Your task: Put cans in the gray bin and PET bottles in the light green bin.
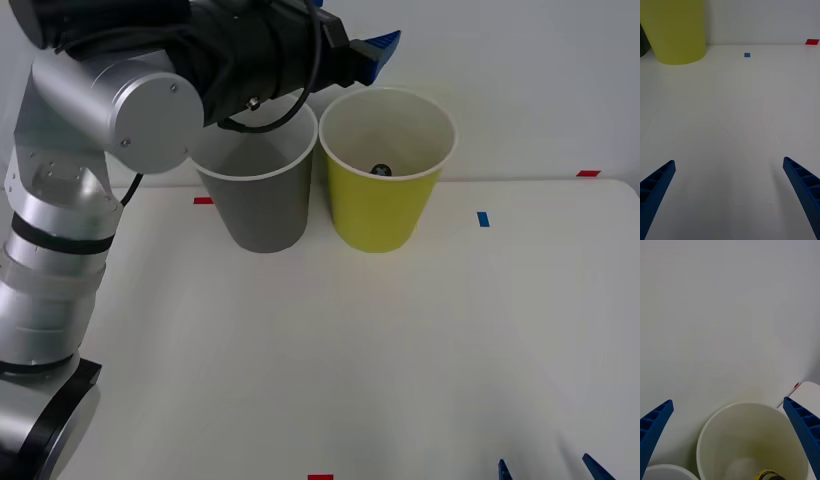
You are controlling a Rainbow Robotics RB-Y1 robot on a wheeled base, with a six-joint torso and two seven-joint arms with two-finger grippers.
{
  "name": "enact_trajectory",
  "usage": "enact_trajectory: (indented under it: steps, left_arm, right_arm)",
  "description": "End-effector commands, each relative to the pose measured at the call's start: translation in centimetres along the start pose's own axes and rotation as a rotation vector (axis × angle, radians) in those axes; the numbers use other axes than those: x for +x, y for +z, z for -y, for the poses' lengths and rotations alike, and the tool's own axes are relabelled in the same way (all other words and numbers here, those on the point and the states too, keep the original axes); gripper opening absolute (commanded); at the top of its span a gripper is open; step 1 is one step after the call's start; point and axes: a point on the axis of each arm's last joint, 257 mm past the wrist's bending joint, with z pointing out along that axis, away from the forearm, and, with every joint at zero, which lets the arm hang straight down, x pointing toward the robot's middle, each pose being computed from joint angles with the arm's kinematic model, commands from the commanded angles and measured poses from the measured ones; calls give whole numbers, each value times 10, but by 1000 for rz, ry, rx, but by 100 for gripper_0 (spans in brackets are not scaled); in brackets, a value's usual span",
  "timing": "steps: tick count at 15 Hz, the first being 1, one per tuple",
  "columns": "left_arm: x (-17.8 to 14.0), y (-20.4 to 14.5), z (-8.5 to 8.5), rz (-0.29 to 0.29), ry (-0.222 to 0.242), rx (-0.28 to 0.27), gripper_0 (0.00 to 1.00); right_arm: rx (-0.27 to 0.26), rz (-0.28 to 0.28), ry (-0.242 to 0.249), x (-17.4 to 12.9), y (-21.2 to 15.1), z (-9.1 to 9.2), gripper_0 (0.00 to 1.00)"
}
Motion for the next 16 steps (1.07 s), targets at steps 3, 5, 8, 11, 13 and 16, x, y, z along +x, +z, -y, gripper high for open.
enact_trajectory:
  steps: [3,5,8,11,13,16]
  left_arm:
    - [22,-89,-34,53,16,-141,100]
    - [30,-117,-44,67,22,-193,100]
    - [57,-151,-51,90,12,-259,100]
    - [92,-182,-48,63,-14,-306,100]
    - [110,-200,-47,48,-41,-334,100]
    - [138,-215,-36,-3,-91,-332,100]
  right_arm:
    - [0,0,0,0,0,0,100]
    - [0,0,0,0,0,0,100]
    - [0,0,0,0,0,0,100]
    - [0,0,0,0,0,0,100]
    - [0,0,0,0,0,0,100]
    - [0,0,0,0,0,0,100]
